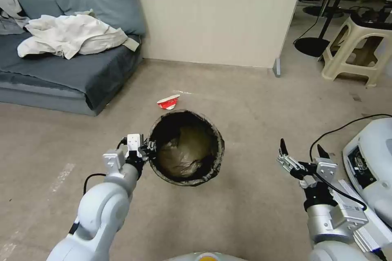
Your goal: Pick up the trash can from the floor.
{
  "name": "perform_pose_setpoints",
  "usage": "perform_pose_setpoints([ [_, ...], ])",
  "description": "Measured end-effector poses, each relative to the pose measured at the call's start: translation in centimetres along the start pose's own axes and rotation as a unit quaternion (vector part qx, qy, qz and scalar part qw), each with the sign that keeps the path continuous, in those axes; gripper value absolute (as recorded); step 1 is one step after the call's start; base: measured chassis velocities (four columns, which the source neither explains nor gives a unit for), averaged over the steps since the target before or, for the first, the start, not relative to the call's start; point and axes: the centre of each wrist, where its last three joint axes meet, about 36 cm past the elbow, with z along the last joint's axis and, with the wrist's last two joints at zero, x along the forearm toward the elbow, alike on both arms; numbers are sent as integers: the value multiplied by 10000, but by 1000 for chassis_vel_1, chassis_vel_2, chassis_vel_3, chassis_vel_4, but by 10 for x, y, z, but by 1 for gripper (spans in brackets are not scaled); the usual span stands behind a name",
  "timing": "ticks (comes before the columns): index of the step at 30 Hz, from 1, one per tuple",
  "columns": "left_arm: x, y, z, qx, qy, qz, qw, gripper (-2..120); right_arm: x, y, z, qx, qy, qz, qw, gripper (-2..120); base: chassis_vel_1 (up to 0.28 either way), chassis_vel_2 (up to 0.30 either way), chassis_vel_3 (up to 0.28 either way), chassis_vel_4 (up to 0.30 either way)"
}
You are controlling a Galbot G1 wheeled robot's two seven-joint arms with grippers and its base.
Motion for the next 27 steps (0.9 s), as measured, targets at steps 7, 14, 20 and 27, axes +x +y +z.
perform_pose_setpoints([
  [7,6,-7,6,-237,-155,24,9996,2,3,-1,-1,-8,-52,19,10000,100,0,0,0,0],
  [14,8,-8,3,-238,-256,56,9994,2,4,0,-4,-23,-95,8,10000,100,0,0,0,0],
  [20,10,-9,5,-236,-222,66,9995,2,2,1,-6,-26,-119,-1,9999,100,0,0,0,0],
  [27,11,-9,6,-221,-199,60,9995,2,3,1,-6,-21,-109,8,9999,100,0,0,0,0],
])
